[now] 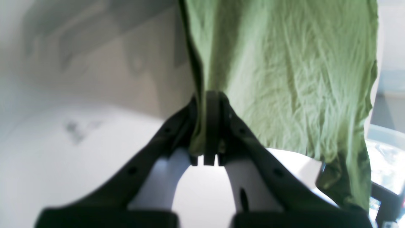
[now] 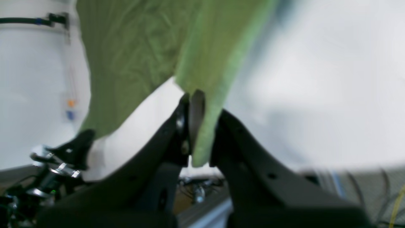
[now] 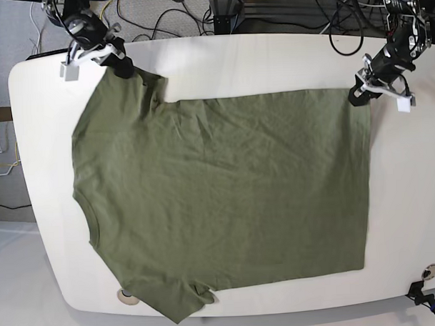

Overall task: Fold the T-shirt properly
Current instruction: 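Grasp the hem corners with both grippers and lift them, then pull the lifted hem back toward the robot with both grippers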

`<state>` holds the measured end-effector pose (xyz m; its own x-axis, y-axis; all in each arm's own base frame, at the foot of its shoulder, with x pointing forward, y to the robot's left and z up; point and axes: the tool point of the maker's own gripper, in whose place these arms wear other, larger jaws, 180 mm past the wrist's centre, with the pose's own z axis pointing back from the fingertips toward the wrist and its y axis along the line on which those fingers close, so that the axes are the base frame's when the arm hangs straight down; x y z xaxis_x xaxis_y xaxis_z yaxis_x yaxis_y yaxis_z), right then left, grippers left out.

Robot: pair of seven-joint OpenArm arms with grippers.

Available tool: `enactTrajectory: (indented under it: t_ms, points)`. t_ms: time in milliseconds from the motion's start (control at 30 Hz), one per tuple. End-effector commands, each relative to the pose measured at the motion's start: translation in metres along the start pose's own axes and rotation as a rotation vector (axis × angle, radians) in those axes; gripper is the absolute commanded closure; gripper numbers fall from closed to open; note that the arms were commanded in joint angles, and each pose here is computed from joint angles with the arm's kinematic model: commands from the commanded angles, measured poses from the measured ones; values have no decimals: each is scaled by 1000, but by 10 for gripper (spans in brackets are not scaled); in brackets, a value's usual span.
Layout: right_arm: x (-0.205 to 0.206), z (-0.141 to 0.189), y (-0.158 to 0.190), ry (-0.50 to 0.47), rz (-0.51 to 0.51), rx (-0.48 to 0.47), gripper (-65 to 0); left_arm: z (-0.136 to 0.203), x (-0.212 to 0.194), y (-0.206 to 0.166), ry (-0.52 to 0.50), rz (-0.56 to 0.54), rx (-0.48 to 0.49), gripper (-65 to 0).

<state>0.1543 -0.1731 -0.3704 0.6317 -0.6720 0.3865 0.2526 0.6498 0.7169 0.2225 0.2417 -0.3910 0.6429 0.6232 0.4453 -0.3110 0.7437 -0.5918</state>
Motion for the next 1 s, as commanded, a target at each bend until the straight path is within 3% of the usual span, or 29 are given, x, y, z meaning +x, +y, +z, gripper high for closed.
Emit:
enactTrajectory:
  t_ms: [0,167,333,467,700,967]
  points:
    - [3,16,2,-20,21,-4,0,17,4,-4,-18,-39,-8,0]
    - [-20,48,-19,25,-48,-71,0,59,-15,7,20,-76,51,0]
    - [-45,73,-24,90,-61,-124,0,98,-39,24,181,-92,134,0]
    - [-49,78,-24,103,-63,-132,0,110,-47,33,262,-76,168,0]
    - [10,42,5,0,69,-10,0,88,-6,-17,151,-44,-39,0]
    - [80,8,45,-121,199,119,0,64,55,-45,-1,-55,-138,0]
